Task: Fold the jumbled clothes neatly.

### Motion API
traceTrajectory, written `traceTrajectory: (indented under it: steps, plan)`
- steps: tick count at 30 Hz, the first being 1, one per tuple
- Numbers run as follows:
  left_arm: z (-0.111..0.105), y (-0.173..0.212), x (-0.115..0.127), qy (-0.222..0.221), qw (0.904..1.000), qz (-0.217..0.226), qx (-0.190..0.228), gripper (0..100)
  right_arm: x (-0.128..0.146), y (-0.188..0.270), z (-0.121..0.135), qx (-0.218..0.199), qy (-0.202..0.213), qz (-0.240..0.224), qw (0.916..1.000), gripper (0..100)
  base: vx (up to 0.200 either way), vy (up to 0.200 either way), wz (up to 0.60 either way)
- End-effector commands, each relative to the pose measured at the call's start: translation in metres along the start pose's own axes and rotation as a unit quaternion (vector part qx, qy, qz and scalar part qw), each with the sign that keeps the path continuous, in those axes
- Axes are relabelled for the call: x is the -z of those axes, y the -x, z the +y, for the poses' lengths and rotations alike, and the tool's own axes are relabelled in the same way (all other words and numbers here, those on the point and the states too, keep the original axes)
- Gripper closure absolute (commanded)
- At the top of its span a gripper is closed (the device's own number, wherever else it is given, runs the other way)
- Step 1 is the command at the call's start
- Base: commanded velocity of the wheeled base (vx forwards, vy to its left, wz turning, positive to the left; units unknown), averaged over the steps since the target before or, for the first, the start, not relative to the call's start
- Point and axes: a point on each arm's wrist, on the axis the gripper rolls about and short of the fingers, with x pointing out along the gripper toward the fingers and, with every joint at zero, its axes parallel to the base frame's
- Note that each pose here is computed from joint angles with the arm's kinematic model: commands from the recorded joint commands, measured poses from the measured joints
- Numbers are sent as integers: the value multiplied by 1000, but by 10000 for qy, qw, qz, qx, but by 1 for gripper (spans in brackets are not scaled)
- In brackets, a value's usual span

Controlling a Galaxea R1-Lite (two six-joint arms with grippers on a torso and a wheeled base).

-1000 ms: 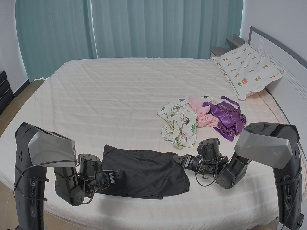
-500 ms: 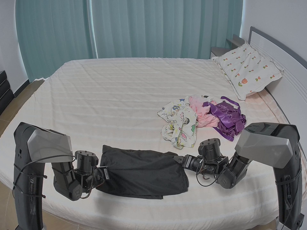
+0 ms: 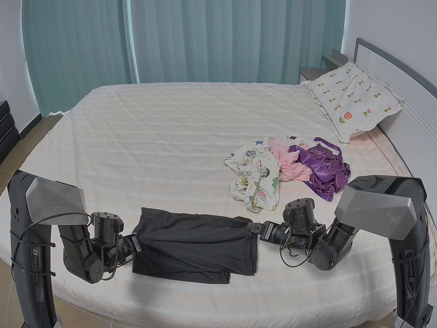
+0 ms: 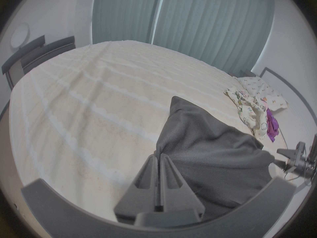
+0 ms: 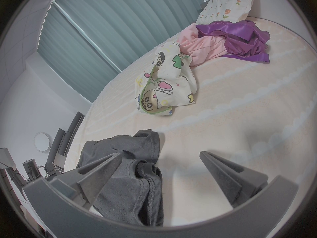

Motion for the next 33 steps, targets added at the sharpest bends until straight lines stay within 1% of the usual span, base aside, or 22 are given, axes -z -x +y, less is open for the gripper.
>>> traceTrajectory:
  steps: [1,7,8,12,16,17,19,21,24,25,26,28,30,33]
  plan:
    - [7,1,-4,287,9996,7,20,100,0,1,0,-4,3,8,10000,0,0,0,0]
    - [20,-2,-8,697,9975,75,50,100,-3,2,0,-13,-19,-34,10000,0,0,0,0]
    - [22,-2,-9,778,9969,86,85,0,-4,2,-1,-7,-28,-47,10000,0,0,0,0]
    - [24,-1,-13,999,9946,112,269,0,-6,3,-1,-7,-56,-66,10000,0,0,0,0]
    - [22,7,-15,1219,9895,198,751,0,-16,11,-3,-8,-269,-163,9995,0,0,0,0]
    - [22,7,-15,1219,9895,198,751,0,-16,11,-3,-8,-269,-163,9995,0,0,0,0]
    - [20,7,-14,1253,9844,353,1182,0,-26,20,-9,57,-418,-245,9988,0,0,0,0]
    - [19,3,-14,1237,9828,383,1314,0,-28,26,-15,132,-465,-256,9985,0,0,0,0]
    - [18,-7,-10,1157,9833,421,1337,0,-31,34,-22,202,-529,-302,9979,0,0,0,0]
    - [18,-15,-6,964,9854,430,1339,0,-30,40,-27,207,-553,-346,9977,0,0,0,0]
    - [18,-15,-5,942,9856,433,1337,0,-30,40,-27,196,-553,-347,9977,0,0,0,0]
    - [20,-20,1,503,9894,456,1281,0,-25,51,-35,134,-576,-434,9973,0,0,0,0]
    - [21,-21,3,330,9903,465,1266,0,-23,57,-39,75,-590,-476,9971,0,0,0,0]
    - [20,-22,3,283,9902,462,1289,0,-20,62,-42,9,-607,-492,9969,0,0,0,0]
